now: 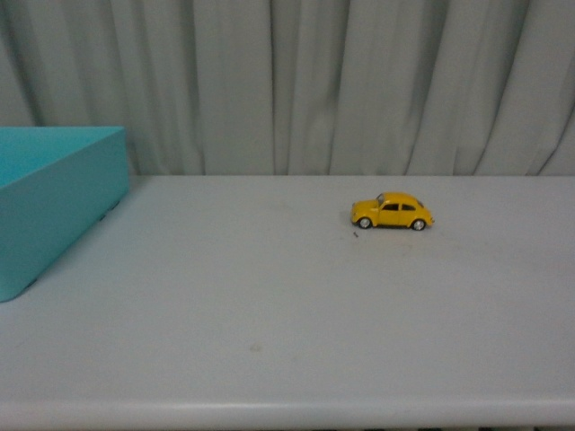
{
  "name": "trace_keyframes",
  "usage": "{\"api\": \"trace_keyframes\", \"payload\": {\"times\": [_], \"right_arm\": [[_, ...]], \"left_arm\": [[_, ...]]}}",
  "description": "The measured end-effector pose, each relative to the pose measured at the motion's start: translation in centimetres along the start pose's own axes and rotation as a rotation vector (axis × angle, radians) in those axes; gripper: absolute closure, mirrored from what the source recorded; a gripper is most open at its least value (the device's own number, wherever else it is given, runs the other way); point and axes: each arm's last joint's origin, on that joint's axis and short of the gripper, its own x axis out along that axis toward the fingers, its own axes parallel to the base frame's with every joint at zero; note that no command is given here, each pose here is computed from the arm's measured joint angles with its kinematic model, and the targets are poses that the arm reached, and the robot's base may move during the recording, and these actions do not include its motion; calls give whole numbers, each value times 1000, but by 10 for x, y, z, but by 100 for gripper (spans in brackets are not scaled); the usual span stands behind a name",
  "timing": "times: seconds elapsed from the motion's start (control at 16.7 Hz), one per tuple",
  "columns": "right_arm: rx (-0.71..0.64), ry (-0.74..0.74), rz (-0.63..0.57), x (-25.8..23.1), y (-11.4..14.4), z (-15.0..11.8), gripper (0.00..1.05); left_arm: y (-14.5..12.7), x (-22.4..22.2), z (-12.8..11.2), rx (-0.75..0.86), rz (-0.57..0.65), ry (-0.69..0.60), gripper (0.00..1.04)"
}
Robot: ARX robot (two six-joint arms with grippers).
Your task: Wind up and store yellow beetle toy
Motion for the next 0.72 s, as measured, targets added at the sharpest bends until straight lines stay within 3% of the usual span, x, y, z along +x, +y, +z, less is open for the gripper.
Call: {"api": "trace_keyframes", "payload": {"times": [0.72], "right_arm": [[1,-2,0,0,0,0,7]], "left_arm": [[0,0,0,0,1,-2,7]]}}
